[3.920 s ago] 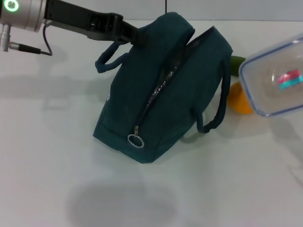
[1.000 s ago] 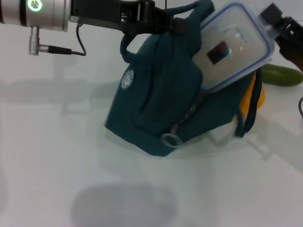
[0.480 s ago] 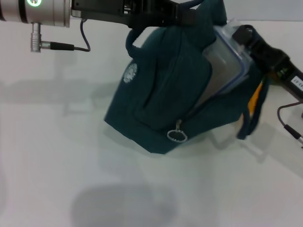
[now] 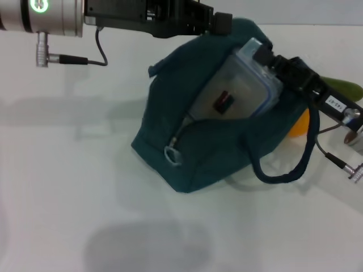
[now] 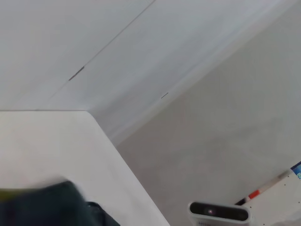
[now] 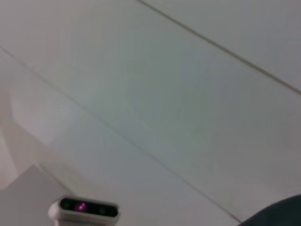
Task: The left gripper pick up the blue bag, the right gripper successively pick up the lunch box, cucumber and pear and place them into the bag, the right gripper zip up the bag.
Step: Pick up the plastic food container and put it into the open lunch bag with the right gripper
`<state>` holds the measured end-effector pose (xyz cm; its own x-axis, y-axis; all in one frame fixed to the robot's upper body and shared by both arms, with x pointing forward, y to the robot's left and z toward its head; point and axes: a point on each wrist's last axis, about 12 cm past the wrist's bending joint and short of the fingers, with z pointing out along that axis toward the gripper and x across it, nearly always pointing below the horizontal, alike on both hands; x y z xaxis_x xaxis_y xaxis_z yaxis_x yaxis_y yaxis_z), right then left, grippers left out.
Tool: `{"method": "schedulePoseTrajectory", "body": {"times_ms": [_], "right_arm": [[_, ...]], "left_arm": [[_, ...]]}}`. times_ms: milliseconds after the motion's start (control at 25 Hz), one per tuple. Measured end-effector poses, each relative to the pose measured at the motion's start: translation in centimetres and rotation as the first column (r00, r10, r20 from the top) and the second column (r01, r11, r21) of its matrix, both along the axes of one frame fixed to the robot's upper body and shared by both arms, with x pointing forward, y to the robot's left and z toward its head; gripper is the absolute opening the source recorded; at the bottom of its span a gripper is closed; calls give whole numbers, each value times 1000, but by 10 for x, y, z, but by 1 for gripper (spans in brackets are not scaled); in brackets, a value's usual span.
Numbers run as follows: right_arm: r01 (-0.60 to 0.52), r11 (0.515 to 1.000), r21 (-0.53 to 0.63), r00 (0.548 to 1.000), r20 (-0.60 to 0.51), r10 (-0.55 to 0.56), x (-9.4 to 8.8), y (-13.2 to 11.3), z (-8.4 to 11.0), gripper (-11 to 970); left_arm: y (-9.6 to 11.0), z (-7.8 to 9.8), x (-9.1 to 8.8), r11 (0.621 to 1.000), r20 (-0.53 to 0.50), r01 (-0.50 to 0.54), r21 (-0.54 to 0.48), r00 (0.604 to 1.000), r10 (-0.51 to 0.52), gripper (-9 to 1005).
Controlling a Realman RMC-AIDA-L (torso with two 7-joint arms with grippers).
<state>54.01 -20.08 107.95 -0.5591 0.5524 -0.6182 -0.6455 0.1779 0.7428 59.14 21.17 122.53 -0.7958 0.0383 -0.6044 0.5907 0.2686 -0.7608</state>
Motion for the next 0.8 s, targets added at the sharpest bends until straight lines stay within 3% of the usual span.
{"method": "schedulePoseTrajectory", "body": {"times_ms": [240,520,800], "right_arm": [[-66,998,-12,998,-4,66,2,5,4,101],[-63,998,-27,998,-8,63,3,2,3,102],[-82,995,-57,997,11,83,8,5,6,103]], "left_arm": [[1,-3,-1,1000,-11,0,-9,1000,0,66],[5,-1,0,1000,20,-3,-4,1000,3,70],[15,7,3,1000,146,-5,-16,989,7,74]]}}
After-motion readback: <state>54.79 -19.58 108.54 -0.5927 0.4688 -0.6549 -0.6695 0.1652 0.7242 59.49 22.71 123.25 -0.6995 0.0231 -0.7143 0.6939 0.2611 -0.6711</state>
